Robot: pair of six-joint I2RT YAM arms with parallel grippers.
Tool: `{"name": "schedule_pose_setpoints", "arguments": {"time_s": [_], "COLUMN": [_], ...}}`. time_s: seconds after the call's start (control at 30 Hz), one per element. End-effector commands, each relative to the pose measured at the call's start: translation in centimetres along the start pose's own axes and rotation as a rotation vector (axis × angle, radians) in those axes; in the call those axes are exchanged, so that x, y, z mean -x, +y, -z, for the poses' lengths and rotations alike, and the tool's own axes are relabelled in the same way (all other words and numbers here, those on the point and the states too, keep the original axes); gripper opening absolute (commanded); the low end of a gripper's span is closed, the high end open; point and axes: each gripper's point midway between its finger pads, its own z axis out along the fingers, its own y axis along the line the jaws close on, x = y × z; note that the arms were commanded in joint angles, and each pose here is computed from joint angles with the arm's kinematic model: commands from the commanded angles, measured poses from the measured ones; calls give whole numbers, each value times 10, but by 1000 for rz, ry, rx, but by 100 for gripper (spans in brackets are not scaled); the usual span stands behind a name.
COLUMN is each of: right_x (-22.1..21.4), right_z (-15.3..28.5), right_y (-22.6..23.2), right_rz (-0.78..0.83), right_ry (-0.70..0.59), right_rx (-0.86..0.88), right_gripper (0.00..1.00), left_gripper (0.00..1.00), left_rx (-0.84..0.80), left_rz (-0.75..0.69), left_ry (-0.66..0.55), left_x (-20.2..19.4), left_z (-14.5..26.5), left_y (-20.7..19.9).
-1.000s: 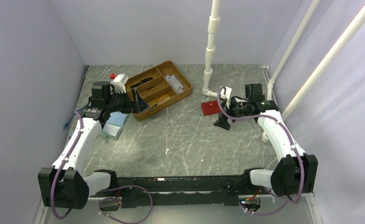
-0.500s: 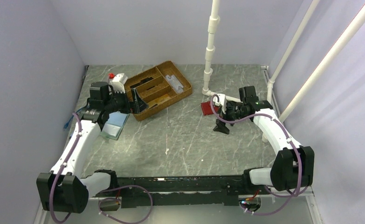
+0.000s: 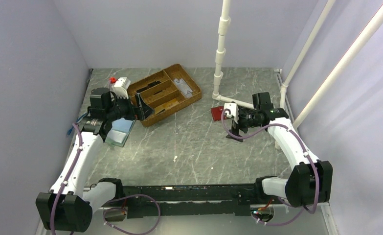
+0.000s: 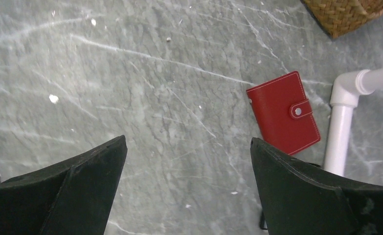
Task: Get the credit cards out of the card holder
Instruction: Move the card holder to the center of the board.
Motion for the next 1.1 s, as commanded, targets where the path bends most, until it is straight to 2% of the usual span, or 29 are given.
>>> {"name": "schedule_pose_setpoints", "arguments": {"time_s": [0.0, 0.13, 0.27, 0.37, 0.53, 0.73, 1.07], "right_x": [4, -9, -24, -24, -23, -36, -63], "right_z": [6, -8, -35, -49, -76, -102, -129], "right_y": [-10, -28, -56, -79, -86, -104, -96], "right_rz": [236, 327, 387, 356, 394, 399, 397], "right_ry": [37, 149, 262, 277, 281, 349, 420], "right_rx": [49, 70, -1, -59, -54, -76, -43], "right_gripper": [100, 100, 100, 99, 95, 78, 61], "left_gripper": [99, 99, 99, 99, 99, 99, 99], "left_rx": [-27, -16, 44, 80, 82, 78, 83], "left_rz": [11, 32, 64, 89, 102, 119, 137], "left_ry": [-6, 1, 14, 13, 2, 2, -12], "left_x": [3, 1, -2, -3, 0, 0, 3], "left_z": [2, 3, 5, 6, 8, 7, 10], "left_y": [-6, -4, 10, 19, 22, 24, 29]}}
